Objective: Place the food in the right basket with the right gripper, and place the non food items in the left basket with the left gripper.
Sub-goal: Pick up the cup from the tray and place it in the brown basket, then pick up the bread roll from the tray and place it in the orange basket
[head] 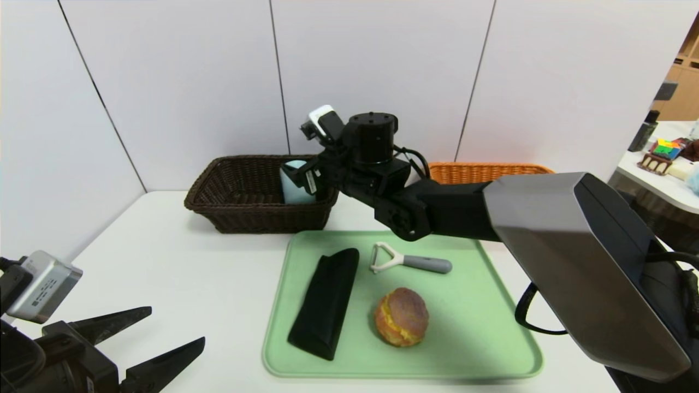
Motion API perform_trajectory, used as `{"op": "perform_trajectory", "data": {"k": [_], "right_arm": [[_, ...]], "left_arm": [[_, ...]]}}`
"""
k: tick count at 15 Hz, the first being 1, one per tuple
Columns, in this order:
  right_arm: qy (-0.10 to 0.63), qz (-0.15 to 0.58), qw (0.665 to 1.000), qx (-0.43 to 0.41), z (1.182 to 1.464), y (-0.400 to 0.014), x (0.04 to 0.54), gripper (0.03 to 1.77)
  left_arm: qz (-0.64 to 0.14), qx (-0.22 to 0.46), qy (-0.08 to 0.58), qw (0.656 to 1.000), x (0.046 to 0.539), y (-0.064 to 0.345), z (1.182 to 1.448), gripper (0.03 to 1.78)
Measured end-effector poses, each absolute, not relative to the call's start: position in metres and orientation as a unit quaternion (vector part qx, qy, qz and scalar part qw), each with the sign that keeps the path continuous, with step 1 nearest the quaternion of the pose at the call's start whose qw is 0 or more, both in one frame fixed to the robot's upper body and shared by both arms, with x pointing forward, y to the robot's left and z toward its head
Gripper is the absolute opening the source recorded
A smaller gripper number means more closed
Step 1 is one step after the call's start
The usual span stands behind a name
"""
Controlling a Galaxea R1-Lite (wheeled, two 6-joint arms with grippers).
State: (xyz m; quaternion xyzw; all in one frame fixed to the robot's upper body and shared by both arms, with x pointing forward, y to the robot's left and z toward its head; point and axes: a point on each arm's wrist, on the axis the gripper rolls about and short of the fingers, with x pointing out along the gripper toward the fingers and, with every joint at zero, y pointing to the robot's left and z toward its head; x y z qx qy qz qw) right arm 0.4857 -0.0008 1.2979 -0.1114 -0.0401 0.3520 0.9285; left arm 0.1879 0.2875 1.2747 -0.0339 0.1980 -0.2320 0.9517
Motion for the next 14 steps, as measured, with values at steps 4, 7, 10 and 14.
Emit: {"op": "perform_trajectory", "data": {"k": [4, 7, 10, 14], "right_arm": [[-0.040, 0.339, 0.933, -0.112, 1.309, -0.008, 0.480, 1.62], [-0.010, 0.338, 0.933, -0.123, 1.313, -0.027, 0.466, 1.65], [0.013, 0.340, 0.929, -0.145, 1.319, -0.054, 0.443, 1.67], [0.037, 0.348, 0.923, -0.158, 1.332, -0.095, 0.395, 1.68]], "left_arm": [[-0.232, -0.034, 0.197, 0.952, 0.188, 0.288, 1.275, 1.69], [-0.232, -0.035, 0.197, 0.952, 0.188, 0.288, 1.275, 1.69], [-0.232, -0.035, 0.196, 0.952, 0.188, 0.288, 1.276, 1.69], [-0.233, -0.036, 0.192, 0.953, 0.188, 0.288, 1.277, 1.69]]}}
